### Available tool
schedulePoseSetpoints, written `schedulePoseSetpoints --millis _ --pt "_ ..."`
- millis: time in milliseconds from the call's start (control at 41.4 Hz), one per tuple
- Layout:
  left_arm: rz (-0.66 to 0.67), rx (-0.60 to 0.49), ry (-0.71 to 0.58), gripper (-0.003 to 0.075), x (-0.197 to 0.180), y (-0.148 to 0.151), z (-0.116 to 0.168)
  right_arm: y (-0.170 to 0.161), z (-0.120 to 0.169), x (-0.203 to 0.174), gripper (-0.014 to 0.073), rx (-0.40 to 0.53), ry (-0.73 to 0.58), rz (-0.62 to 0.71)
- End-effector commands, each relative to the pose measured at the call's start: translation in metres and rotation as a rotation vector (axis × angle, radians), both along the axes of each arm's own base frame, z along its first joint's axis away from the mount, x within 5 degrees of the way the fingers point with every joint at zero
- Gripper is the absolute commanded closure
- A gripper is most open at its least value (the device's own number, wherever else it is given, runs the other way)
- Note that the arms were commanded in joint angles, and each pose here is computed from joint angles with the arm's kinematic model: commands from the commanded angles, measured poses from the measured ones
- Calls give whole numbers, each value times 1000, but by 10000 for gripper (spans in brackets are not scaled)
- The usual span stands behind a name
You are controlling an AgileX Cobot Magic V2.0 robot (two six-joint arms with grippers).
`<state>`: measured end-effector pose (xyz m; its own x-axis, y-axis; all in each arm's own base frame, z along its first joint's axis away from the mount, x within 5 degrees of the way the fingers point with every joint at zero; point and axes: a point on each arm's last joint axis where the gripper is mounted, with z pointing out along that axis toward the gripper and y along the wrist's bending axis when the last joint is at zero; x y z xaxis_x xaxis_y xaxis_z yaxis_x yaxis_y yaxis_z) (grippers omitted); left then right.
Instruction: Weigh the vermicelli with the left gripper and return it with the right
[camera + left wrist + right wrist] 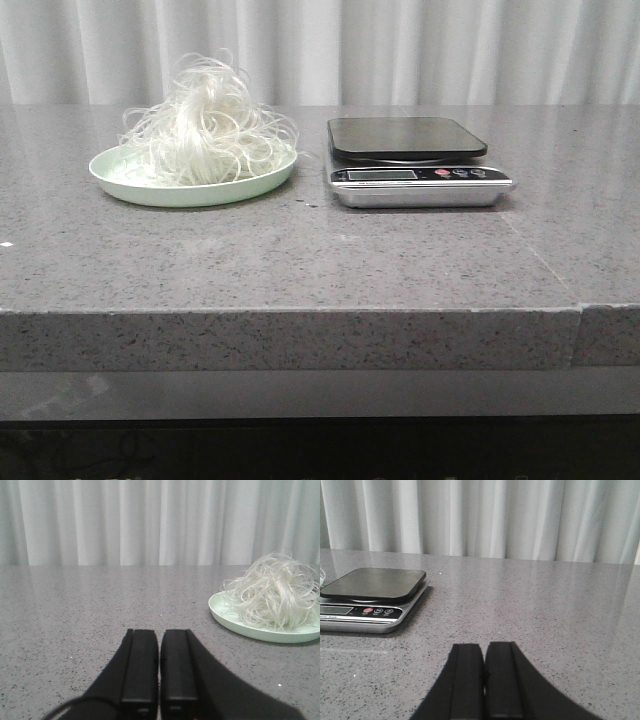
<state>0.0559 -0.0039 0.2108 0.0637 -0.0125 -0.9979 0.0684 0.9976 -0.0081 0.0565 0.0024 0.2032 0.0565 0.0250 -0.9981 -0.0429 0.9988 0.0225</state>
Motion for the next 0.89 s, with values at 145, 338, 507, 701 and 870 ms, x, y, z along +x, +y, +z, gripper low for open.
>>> schedulePoseSetpoints --millis 145,338,507,701,870 --pt "3 -27 -88 575 -2 1 5 0 11 -2 445 -4 -106 -8" --pt "3 -27 -88 575 -2 1 5 0 11 -2 445 -4 -106 -8" --pt "3 -27 -88 575 -2 1 5 0 11 -2 445 -4 -106 -8" --pt "4 -29 -109 575 -2 1 7 0 13 -3 445 -3 -126 -8" --pt "8 -37 -223 575 -6 1 24 -1 37 -8 445 31 -215 -6"
